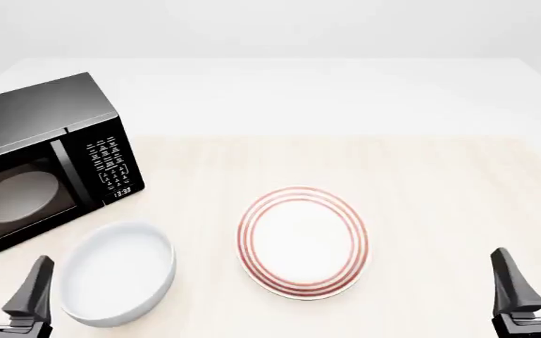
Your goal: Put the white bowl to the right of the plate.
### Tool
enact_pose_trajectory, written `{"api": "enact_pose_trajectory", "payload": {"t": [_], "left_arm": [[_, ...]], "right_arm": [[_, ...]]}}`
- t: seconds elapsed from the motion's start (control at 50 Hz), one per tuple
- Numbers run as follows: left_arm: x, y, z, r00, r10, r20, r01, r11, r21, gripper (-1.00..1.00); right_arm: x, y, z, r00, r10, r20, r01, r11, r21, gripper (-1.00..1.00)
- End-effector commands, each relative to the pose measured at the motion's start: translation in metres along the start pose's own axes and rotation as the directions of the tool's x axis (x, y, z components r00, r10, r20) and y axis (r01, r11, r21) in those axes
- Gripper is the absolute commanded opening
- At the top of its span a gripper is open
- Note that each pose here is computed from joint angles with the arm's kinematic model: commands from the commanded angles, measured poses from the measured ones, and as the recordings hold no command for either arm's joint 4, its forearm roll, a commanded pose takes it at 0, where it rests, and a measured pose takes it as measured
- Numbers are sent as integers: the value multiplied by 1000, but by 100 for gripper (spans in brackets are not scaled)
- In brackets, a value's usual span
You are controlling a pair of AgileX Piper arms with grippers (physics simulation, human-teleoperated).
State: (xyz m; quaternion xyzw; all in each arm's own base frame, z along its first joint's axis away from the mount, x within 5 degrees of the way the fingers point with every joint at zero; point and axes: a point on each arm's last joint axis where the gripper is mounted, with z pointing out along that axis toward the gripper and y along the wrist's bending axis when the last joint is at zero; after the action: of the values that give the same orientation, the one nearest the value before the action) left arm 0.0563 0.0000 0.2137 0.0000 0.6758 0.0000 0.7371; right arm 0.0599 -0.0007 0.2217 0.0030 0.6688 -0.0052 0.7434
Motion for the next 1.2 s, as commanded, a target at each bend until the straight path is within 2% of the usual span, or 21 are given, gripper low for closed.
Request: {"api": "enact_pose_trajectory", "payload": {"t": [0.02,0.24,0.3,0.32,0.34,0.36,0.4,0.44,0.48,0.52,0.58,0.6,0.64,0.72,0.8,0.82,0.84,0.86,1.0,1.1,1.2], "left_arm": [[-1,0,0,1000,0,-1,0,1000,0,100],[-1,0,0,1000,0,-1,0,1000,0,100],[-1,0,0,1000,0,-1,0,1000,0,100],[-1,0,0,1000,0,-1,0,1000,0,100],[-1,0,0,1000,0,-1,0,1000,0,100],[-1,0,0,1000,0,-1,0,1000,0,100],[-1,0,0,1000,0,-1,0,1000,0,100],[-1,0,0,1000,0,-1,0,1000,0,100],[-1,0,0,1000,0,-1,0,1000,0,100],[-1,0,0,1000,0,-1,0,1000,0,100],[-1,0,0,1000,0,-1,0,1000,0,100],[-1,0,0,1000,0,-1,0,1000,0,100],[-1,0,0,1000,0,-1,0,1000,0,100],[-1,0,0,1000,0,-1,0,1000,0,100],[-1,0,0,1000,0,-1,0,1000,0,100],[-1,0,0,1000,0,-1,0,1000,0,100],[-1,0,0,1000,0,-1,0,1000,0,100],[-1,0,0,1000,0,-1,0,1000,0,100],[-1,0,0,1000,0,-1,0,1000,0,100],[-1,0,0,1000,0,-1,0,1000,0,100],[-1,0,0,1000,0,-1,0,1000,0,100]], "right_arm": [[7,1,-4,1000,1,-18,-1,1000,-10,100],[5,1,-5,1000,20,-13,-20,1000,-18,100],[2,2,-1,1000,-4,-19,4,1000,-28,100],[0,2,2,1000,-8,-24,8,999,-33,100],[0,1,12,998,33,-58,-33,999,-12,100],[1,0,20,997,5,-81,-5,1000,2,100],[-6,3,25,996,-60,-73,57,998,-40,100],[-15,8,28,997,-6,-71,-1,996,-89,100],[-19,14,42,994,-36,-101,22,990,-140,100],[-21,14,48,993,-55,-104,40,989,-140,100],[-37,21,60,992,-78,-95,60,981,-183,100],[-36,22,76,985,-96,-140,70,981,-181,100],[-47,31,79,989,-79,-121,49,971,-232,100],[-61,42,102,985,-117,-123,80,958,-276,100],[-64,49,117,984,-104,-146,58,955,-292,100],[-69,55,121,983,-115,-145,64,945,-321,100],[-68,58,132,976,-122,-179,60,946,-317,100],[-72,63,132,980,-102,-168,40,940,-338,100],[-75,93,166,965,-162,-207,63,907,-416,100],[-77,112,189,952,-177,-250,48,893,-448,100],[-81,119,201,948,-195,-252,61,887,-458,100]]}}
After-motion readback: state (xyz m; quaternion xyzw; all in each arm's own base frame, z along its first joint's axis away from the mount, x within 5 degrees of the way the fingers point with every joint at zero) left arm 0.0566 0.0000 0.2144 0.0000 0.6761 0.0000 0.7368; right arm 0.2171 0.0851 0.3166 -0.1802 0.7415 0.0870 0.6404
